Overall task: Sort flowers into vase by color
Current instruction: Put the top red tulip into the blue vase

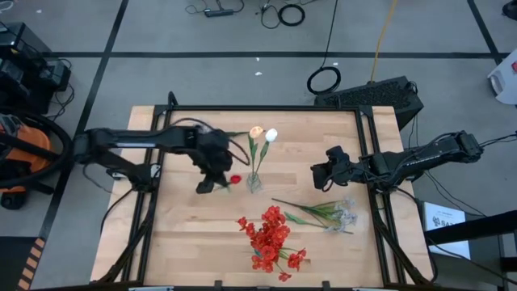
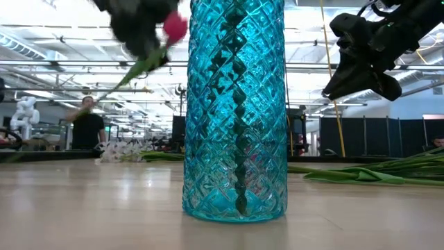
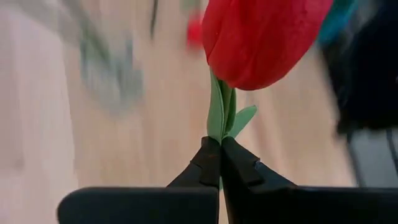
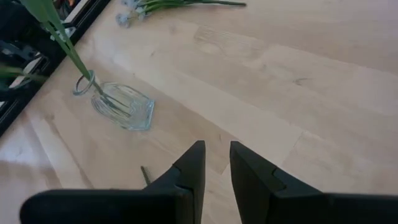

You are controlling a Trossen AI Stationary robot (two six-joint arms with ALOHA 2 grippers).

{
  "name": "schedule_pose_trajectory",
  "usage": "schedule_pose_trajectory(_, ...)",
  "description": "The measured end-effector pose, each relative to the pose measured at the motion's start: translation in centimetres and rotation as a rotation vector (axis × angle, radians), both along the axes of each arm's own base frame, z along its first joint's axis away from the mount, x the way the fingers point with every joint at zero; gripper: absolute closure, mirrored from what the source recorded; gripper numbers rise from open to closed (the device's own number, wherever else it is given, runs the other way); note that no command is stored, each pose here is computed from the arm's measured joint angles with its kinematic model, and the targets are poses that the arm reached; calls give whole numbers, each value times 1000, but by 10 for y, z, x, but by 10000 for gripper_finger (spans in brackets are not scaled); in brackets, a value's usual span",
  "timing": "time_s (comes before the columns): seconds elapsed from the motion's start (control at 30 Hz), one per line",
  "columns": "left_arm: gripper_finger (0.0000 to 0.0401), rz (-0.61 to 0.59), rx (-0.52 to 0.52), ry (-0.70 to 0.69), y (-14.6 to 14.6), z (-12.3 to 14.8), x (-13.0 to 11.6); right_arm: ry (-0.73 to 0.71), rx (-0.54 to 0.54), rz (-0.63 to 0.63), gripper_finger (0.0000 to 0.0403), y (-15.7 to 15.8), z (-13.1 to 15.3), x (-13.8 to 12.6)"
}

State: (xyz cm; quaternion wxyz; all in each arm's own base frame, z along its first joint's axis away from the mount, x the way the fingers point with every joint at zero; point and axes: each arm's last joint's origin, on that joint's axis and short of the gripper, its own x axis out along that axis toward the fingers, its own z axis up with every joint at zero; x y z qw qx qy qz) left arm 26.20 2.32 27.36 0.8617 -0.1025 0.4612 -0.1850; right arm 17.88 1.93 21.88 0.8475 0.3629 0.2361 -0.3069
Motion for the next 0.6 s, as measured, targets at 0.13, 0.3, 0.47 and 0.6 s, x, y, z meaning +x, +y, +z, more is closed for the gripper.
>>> schedule_pose_trajectory(0.13,401,55,-54,-313,-15,40,-2,12,-19,18,338,0,0,0)
schedule_pose_trajectory(0.3,401,101,-86,-570,-47,68,-17,36,-34,68,338,1,-1,0)
schedule_pose_trajectory(0.47,401,191,-73,-738,-90,66,-30,59,-27,91,338,1,-2,-1)
schedule_pose_trajectory(0.6,401,269,-56,-837,-123,59,-39,75,-41,118,338,1,-3,-2)
